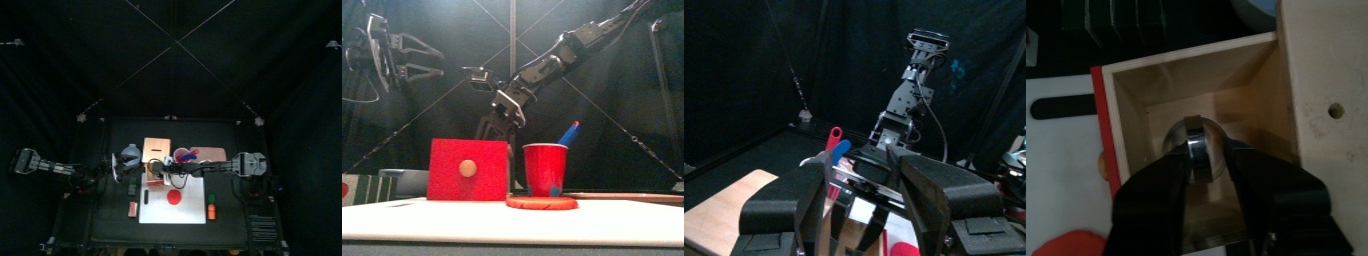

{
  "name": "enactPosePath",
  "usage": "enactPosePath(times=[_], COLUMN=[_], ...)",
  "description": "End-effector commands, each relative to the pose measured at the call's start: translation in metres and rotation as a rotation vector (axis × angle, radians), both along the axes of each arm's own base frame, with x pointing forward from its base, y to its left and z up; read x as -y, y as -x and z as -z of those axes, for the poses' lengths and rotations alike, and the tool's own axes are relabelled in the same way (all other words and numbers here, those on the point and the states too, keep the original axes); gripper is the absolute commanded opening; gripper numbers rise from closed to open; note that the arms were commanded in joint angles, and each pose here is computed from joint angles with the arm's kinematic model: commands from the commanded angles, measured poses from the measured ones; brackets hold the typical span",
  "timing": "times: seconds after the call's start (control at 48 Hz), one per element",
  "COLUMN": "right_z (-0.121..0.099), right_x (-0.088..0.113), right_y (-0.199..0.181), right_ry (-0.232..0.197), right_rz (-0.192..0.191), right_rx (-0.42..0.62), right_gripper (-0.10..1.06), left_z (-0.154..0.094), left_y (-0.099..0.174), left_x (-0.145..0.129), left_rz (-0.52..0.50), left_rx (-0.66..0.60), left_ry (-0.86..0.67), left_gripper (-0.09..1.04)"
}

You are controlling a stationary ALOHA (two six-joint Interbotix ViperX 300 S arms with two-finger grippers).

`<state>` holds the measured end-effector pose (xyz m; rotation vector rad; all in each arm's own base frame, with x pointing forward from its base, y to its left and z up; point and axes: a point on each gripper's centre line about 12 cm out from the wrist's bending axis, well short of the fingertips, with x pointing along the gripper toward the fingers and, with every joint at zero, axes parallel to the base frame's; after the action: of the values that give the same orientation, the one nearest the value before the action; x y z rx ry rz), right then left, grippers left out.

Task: Get the cutter from the drawer then cut the dough then place the extra dough in the bowl
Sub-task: Place the cutter on the board

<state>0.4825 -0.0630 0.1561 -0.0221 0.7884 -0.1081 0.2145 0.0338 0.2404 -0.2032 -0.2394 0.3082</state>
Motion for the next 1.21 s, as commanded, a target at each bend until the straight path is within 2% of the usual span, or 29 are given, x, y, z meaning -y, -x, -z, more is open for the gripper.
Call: enactPosePath(times=[0.021, 0.188, 0.396, 0.562, 0.667, 0.833, 0.958, 1.208], right_z=[-0.027, -0.054, -0.105, -0.136, -0.145, -0.123, -0.101, -0.052], right_x=[-0.002, -0.008, -0.017, -0.019, -0.021, -0.028, -0.039, -0.042], right_y=[-0.004, -0.001, 0.013, 0.042, 0.071, 0.126, 0.162, 0.196], right_ry=[0.007, 0.013, 0.024, 0.04, 0.043, 0.023, 0.012, 0.013], right_rz=[-0.004, -0.016, -0.032, -0.032, -0.03, -0.028, -0.049, -0.061], right_rx=[0.066, 0.121, 0.218, 0.252, 0.241, 0.175, 0.146, 0.088], right_gripper=[0.4, 0.38, 0.38, 0.38, 0.38, 0.38, 0.38, 0.38], left_z=[-0.005, -0.003, -0.001, 0.0, -0.001, -0.005, -0.011, -0.02], left_y=[-0.001, -0.001, 0.001, 0.002, 0.002, 0.002, 0.001, -0.003], left_x=[-0.001, -0.002, -0.006, -0.009, -0.012, -0.022, -0.027, -0.03], left_rz=[-0.006, -0.01, -0.033, -0.045, -0.062, -0.107, -0.13, -0.14], left_rx=[0.018, 0.015, 0.009, 0.006, 0.01, 0.019, 0.035, 0.057], left_ry=[-0.001, 0.0, 0.01, 0.01, 0.01, 0.004, 0.001, -0.005], left_gripper=[0.84, 0.84, 0.84, 0.84, 0.84, 0.84, 0.84, 0.84])
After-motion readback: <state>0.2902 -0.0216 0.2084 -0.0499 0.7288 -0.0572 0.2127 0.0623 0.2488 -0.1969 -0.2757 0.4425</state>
